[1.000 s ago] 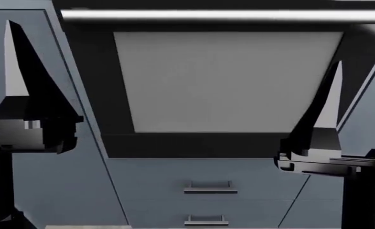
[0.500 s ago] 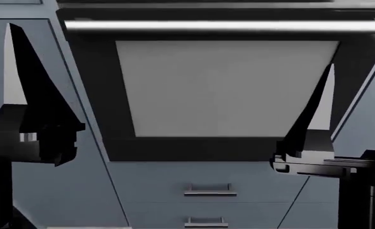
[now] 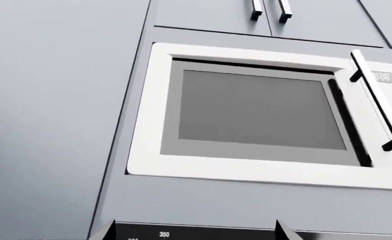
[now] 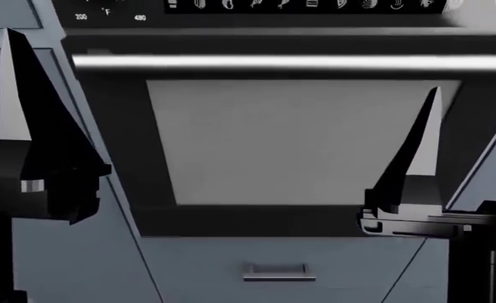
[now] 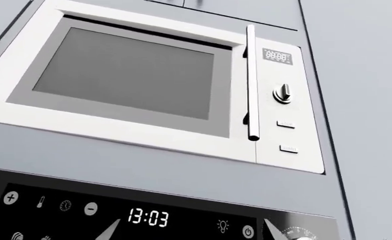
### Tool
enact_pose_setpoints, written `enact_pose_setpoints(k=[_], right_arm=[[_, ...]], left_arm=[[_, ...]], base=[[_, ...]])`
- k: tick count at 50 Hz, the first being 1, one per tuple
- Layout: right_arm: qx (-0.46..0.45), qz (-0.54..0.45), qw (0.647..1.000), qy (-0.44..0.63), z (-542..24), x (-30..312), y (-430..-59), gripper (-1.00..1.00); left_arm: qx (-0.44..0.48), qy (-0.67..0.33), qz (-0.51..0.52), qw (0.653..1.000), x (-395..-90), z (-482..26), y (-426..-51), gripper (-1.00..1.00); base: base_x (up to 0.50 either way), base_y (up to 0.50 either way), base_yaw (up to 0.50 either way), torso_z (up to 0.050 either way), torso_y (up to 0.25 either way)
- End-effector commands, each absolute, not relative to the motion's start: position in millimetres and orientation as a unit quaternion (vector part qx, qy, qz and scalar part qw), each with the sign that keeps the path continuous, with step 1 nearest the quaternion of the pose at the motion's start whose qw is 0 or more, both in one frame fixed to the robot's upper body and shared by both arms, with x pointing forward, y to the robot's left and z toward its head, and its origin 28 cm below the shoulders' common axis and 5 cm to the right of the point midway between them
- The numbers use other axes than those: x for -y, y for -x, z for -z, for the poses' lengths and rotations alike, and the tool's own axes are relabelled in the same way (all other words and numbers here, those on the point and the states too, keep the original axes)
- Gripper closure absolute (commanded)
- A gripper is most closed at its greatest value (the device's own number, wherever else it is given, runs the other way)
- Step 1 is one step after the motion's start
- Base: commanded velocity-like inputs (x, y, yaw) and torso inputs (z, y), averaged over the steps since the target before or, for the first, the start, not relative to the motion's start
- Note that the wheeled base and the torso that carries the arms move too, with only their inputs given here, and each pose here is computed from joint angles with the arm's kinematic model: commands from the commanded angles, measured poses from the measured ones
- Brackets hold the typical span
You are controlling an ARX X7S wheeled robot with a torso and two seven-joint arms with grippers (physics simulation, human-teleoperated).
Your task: Preheat the oven by turning the temperature knob.
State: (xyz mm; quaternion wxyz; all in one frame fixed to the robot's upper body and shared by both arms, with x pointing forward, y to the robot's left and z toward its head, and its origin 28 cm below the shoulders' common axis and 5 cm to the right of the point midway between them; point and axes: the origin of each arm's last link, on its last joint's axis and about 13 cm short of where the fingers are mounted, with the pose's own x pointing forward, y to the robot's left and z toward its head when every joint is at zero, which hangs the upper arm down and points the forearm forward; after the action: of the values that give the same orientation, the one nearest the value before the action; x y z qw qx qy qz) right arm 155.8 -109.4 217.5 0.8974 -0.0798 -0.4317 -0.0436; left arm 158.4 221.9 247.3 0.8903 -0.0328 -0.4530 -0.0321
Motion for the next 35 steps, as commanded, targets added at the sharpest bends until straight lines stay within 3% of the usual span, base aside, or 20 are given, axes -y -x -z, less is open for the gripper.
enact_pose_setpoints(k=[1, 8, 22, 35], right_arm=[[0.431, 0.043, 0.898, 0.081, -216, 110, -155, -1.0], [0.429, 0.043, 0.898, 0.084, -216, 110, -155, -1.0], [0.429, 0.039, 0.899, 0.084, -217, 108, -156, -1.0], [0.42, 0.037, 0.903, 0.087, -214, 107, -155, -1.0]], left_arm=[[0.454, 0.032, 0.029, 0.89, -222, -249, -156, -1.0], [0.455, 0.031, 0.028, 0.89, -222, -249, -156, -1.0], [0.442, 0.035, 0.041, 0.895, -220, -258, -152, -1.0], [0.344, -0.003, 0.022, 0.939, -218, -285, -169, -1.0]], base=[[0.47, 0.0, 0.0, 0.0, 0.0], [0.36, 0.0, 0.0, 0.0, 0.0], [0.0, 0.0, 0.0, 0.0, 0.0], [0.0, 0.0, 0.0, 0.0, 0.0]])
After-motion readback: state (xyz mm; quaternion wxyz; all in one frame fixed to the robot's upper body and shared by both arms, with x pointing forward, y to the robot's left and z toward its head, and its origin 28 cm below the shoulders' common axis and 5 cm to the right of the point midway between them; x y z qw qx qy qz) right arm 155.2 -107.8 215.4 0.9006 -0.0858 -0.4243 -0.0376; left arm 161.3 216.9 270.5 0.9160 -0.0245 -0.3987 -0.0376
